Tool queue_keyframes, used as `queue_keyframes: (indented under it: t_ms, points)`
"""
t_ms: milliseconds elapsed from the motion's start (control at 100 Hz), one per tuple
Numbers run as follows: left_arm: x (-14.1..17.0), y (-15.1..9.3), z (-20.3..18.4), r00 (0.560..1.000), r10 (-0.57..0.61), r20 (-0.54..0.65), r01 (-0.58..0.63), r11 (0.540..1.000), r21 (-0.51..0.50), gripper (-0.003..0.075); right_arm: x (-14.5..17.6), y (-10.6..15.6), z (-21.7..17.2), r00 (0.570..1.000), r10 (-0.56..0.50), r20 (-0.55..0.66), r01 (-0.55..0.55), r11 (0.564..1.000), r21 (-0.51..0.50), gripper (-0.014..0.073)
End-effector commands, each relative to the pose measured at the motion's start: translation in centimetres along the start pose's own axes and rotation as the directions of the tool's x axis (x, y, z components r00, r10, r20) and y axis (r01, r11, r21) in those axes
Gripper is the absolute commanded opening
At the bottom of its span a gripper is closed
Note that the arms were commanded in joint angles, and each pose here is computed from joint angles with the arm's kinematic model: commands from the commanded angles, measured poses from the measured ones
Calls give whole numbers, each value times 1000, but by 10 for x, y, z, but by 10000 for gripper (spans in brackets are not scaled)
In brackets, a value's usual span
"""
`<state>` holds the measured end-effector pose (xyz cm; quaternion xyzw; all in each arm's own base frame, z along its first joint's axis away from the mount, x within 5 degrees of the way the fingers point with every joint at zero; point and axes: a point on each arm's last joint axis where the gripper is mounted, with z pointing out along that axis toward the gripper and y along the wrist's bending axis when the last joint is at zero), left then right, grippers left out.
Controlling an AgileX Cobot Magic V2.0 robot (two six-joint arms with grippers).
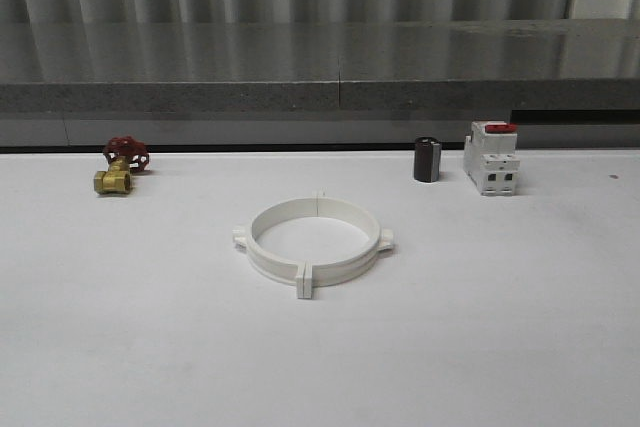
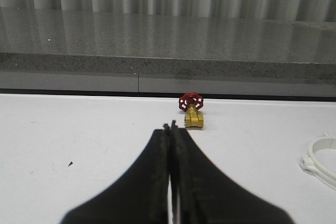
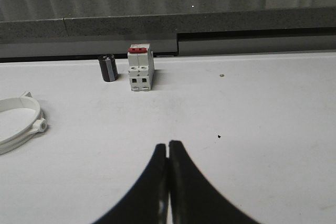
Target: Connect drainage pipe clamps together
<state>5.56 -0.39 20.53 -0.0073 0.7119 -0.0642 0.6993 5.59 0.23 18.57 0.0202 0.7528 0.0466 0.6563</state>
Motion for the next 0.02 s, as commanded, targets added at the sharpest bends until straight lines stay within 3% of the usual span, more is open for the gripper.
queue_keyframes:
  t_ms: [0,10]
  points:
    - [3,-1,-1,997,-13,74,12,1000,20,-20,-14,1,-3,993,-14,118,15,1000,-8,-118]
    - [3,-1,-1,997,-13,74,12,1000,20,-20,-14,1,-3,993,-14,118,15,1000,-8,-118]
